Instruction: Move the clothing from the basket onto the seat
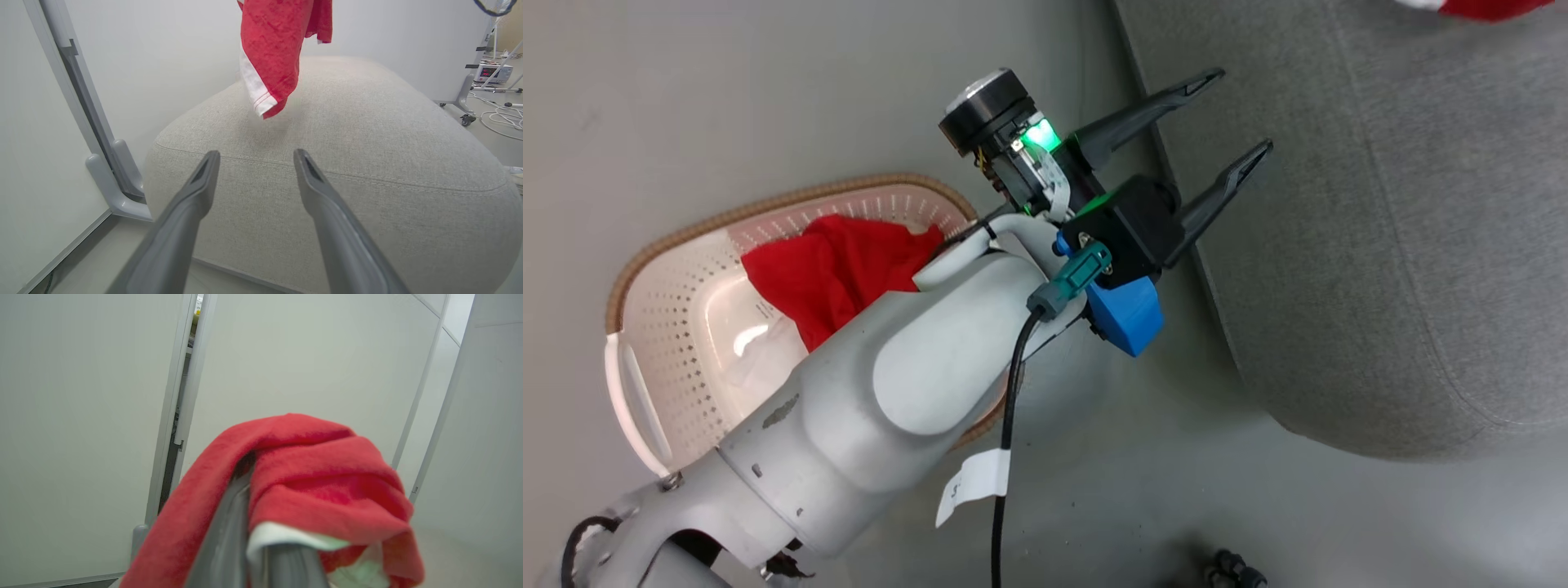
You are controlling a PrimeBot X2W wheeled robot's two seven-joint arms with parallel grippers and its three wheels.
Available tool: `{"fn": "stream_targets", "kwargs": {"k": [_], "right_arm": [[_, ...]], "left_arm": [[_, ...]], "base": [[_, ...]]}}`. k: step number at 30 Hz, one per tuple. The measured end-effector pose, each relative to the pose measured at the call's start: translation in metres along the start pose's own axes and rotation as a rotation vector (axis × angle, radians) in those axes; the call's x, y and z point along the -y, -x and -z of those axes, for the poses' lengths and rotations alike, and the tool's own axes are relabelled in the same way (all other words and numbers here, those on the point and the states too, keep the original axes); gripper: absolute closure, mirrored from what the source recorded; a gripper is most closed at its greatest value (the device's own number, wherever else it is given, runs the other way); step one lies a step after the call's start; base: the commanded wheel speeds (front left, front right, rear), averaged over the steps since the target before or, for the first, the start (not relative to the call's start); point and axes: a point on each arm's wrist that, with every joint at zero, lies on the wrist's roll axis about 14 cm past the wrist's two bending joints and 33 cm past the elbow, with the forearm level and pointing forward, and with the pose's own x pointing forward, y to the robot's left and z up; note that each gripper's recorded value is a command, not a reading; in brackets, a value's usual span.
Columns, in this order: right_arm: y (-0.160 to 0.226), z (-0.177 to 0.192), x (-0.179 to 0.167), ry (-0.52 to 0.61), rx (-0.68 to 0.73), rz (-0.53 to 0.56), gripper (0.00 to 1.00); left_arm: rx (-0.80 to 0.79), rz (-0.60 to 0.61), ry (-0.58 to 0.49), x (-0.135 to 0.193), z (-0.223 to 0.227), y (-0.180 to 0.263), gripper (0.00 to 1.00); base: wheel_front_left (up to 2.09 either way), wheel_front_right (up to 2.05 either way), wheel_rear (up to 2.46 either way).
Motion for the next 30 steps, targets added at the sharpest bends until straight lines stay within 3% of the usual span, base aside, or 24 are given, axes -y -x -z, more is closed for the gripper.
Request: {"fn": "stream_targets", "kwargs": {"k": [7,12,20,28,29,30], "right_arm": [[-0.043,0.013,0.048,0.138,0.044,0.112,1.00],[-0.046,0.052,0.068,0.189,-0.032,0.169,1.00],[-0.010,0.143,0.049,0.172,-0.264,0.159,1.00],[0.050,0.198,0.047,0.124,-0.463,0.196,1.00],[0.054,0.201,0.044,0.118,-0.477,0.192,0.65],[0.059,0.203,0.042,0.109,-0.487,0.192,0.53]], "left_arm": [[-0.033,-0.001,0.044,-0.018,0.053,0.002,0.00],[-0.052,0.007,0.072,-0.020,0.081,0.005,0.00],[-0.075,0.002,0.100,-0.022,0.102,0.012,0.00],[-0.083,0.006,0.096,-0.021,0.101,0.014,0.00],[-0.084,0.006,0.093,-0.022,0.100,0.015,0.00],[-0.083,0.005,0.090,-0.022,0.098,0.014,0.00]], "base": [[0.00,0.00,0.00],[0.00,0.00,0.00],[0.00,0.00,0.00],[0.00,0.00,0.00],[0.00,0.00,0.00],[0.00,0.00,0.00]]}}
